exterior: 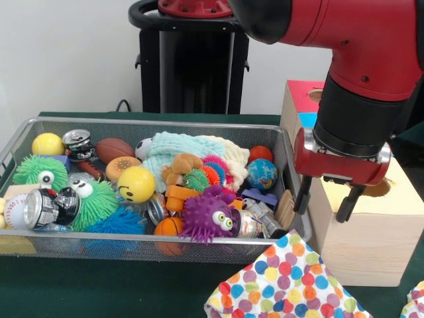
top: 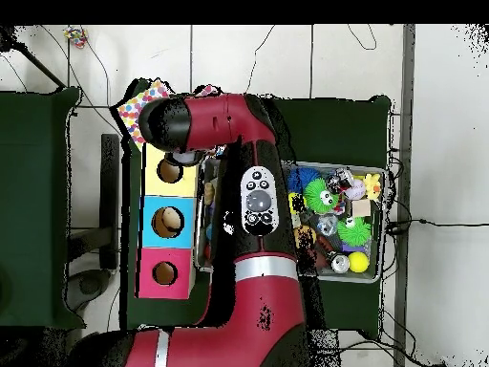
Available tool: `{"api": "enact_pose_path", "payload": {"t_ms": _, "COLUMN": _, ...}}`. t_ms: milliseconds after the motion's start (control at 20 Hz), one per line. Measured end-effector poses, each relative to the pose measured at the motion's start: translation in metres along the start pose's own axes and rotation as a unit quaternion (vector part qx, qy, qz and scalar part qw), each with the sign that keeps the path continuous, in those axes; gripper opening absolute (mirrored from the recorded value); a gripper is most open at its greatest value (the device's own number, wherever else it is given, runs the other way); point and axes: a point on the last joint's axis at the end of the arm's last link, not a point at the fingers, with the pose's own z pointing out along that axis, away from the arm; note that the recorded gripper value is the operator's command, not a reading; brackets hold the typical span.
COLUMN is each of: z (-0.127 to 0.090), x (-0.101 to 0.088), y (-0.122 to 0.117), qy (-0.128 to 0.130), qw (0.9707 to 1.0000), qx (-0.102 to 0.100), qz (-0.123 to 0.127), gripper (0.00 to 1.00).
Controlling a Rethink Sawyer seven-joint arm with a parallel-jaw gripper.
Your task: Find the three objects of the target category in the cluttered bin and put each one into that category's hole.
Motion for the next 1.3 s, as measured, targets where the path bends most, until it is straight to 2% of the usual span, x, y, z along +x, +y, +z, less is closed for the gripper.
{"api": "enact_pose_path", "payload": {"t_ms": 500, "z": 0.001, "x": -0.003, "y": 0.002, "qy": -0.001, "qw": 1.0000, "qx": 0.003, "qz": -0.002, "gripper": 1.00}}
{"api": "enact_pose_path", "payload": {"t_ms": 750, "z": 0.007, "x": -0.017, "y": 0.006, "qy": 0.009, "qw": 0.9998, "qx": 0.016, "qz": -0.004, "gripper": 1.00}}
{"api": "enact_pose_path", "payload": {"t_ms": 1000, "z": 0.027, "x": -0.034, "y": 0.012, "qy": 0.023, "qw": 0.9992, "qx": 0.031, "qz": -0.003, "gripper": 1.00}}
{"api": "enact_pose_path", "payload": {"t_ms": 1300, "z": 0.058, "x": -0.041, "y": 0.022, "qy": 0.021, "qw": 0.9993, "qx": 0.031, "qz": -0.003, "gripper": 1.00}}
